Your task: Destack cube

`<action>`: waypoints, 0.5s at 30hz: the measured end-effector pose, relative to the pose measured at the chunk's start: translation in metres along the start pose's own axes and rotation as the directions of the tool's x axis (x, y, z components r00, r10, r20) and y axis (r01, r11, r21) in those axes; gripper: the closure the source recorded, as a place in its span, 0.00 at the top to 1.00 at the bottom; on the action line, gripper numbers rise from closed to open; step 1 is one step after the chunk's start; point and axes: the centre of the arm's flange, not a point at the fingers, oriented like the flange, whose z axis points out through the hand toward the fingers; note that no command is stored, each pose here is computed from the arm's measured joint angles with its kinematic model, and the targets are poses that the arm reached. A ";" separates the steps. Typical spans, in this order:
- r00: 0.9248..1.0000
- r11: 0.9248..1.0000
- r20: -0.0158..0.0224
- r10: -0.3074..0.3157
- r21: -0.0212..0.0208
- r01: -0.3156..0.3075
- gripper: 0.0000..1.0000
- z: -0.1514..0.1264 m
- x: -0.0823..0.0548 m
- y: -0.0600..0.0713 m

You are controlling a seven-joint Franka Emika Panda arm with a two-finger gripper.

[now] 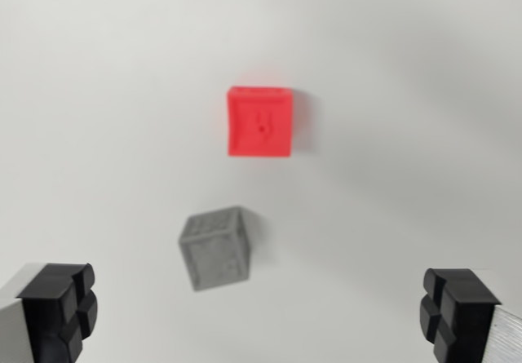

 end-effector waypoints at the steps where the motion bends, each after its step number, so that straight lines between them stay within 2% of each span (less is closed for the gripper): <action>1: 1.000 1.000 0.000 0.000 0.000 0.000 1.00 -0.001 0.000 0.000; 15: 1.000 1.000 0.001 0.000 -0.001 0.000 1.00 -0.014 0.000 0.000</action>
